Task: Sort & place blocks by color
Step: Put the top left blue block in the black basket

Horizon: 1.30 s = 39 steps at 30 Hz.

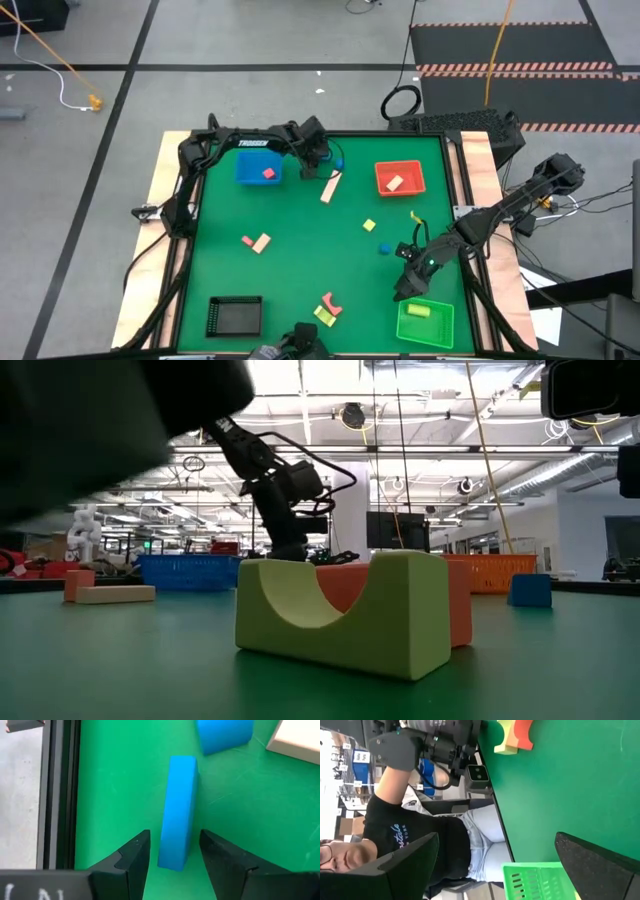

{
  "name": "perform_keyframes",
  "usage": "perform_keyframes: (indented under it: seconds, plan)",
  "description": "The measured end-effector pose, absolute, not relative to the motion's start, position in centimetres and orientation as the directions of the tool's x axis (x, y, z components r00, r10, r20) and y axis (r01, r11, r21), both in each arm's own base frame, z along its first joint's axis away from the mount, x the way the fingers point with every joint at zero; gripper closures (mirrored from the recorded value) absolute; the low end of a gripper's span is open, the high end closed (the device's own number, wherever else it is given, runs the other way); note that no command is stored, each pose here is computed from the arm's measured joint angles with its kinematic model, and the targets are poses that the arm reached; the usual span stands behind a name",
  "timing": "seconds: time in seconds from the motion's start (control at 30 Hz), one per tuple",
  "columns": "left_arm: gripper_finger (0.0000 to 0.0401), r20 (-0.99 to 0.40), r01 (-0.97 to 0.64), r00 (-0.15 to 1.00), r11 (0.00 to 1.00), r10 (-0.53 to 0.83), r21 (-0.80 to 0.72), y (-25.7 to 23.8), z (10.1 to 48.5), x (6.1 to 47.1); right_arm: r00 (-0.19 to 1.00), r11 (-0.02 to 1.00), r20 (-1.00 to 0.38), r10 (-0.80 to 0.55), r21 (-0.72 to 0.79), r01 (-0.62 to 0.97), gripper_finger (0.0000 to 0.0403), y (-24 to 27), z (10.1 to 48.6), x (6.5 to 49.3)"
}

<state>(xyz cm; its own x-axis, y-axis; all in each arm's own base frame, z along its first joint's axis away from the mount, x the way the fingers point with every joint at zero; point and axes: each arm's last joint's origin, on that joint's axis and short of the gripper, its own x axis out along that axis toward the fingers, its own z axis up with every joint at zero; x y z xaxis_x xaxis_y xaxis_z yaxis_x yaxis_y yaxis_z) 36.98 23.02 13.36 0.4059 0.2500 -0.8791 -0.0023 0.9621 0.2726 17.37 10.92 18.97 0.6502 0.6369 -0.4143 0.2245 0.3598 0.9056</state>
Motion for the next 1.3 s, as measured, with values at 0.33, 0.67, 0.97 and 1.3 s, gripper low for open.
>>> perform_keyframes:
  seconds: [0.33,0.67,0.97,1.3]
  plan:
    - [0.0329,-0.881,0.021,0.378,0.949,0.283,0.313,21.7,13.2,37.7,0.637,0.393,-0.415,0.649,0.901,0.186,0.0012,10.9,19.0,17.3]
    - [0.0346,-0.876,-0.185,0.371,0.949,0.309,0.256,19.3,16.2,37.7,0.644,0.454,-0.417,0.642,0.883,0.119,0.0012,10.9,18.9,17.4]
    - [0.0346,-0.847,-0.241,0.471,0.960,0.247,0.147,9.4,23.4,38.0,0.830,0.640,-0.410,0.378,0.764,0.086,0.0012,10.2,19.1,17.9]
    - [0.0346,-0.912,-0.148,0.411,0.988,0.019,-0.046,-6.1,28.6,32.8,0.963,0.703,-0.235,0.130,0.707,0.078,0.0012,9.4,20.7,18.8]
